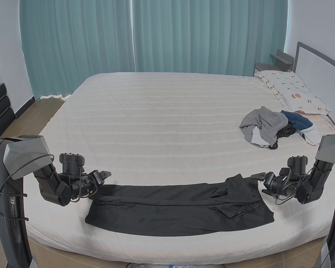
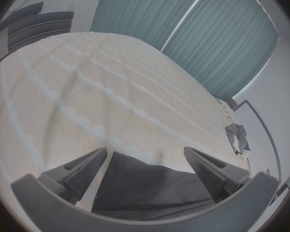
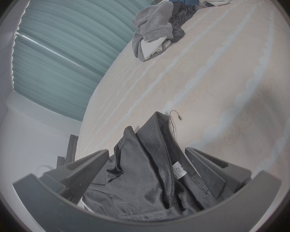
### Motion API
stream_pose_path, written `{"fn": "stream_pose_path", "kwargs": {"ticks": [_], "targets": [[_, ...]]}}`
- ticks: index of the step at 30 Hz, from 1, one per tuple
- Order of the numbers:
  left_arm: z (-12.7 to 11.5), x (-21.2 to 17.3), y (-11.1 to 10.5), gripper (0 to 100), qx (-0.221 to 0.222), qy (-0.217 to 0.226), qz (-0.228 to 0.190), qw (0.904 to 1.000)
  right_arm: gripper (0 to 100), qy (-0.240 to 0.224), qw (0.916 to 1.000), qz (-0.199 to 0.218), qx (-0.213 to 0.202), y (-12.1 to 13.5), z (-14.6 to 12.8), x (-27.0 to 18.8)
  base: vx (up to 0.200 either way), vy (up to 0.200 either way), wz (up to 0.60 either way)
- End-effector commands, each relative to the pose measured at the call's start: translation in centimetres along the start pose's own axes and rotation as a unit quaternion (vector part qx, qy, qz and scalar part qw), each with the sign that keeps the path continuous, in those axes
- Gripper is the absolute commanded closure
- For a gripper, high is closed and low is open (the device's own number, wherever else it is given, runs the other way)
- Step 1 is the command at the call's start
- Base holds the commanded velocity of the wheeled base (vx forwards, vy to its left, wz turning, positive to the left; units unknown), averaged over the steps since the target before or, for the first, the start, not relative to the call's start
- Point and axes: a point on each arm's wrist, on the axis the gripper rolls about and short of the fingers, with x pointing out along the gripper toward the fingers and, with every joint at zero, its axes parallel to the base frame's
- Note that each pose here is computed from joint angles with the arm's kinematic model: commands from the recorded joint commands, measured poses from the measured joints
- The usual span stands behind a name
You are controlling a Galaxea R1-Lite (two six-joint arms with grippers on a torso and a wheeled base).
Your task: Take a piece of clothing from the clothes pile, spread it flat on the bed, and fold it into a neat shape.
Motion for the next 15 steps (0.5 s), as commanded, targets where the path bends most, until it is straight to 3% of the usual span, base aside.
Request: {"fn": "stream_pose_path", "kwargs": {"ticks": [1, 3, 4, 12, 15], "targets": [[-0.90, 1.07, 0.52, 0, 0.000, 0.014, 0.007, 0.9999, 0, 0.001, 1.0000, -0.001, 0.001, -0.11, -0.03, 0.08, 0.000, 0.000, 0.00], [-1.02, 1.16, 0.61, 0, 0.000, 0.016, 0.008, 0.9998, 0, 0.000, 1.0000, -0.001, 0.001, -0.08, 0.00, 0.06, 0.000, 0.000, 0.00], [-1.17, 1.27, 0.74, 100, 0.000, 0.018, 0.011, 0.9998, 0, 0.001, 1.0000, 0.000, 0.000, -0.04, -0.03, 0.07, 0.000, 0.000, 0.00], [-0.80, 1.25, 1.18, 100, -0.010, 0.003, 0.025, 0.9996, 0, 0.003, 1.0000, 0.003, -0.003, 0.27, -0.16, 0.25, 0.000, 0.000, 0.00], [-0.17, 1.15, 1.29, 100, -0.053, -0.033, 0.045, 0.9971, 0, 0.003, 1.0000, 0.003, -0.003, 0.26, -0.20, 0.34, 0.000, 0.000, 0.00]]}}
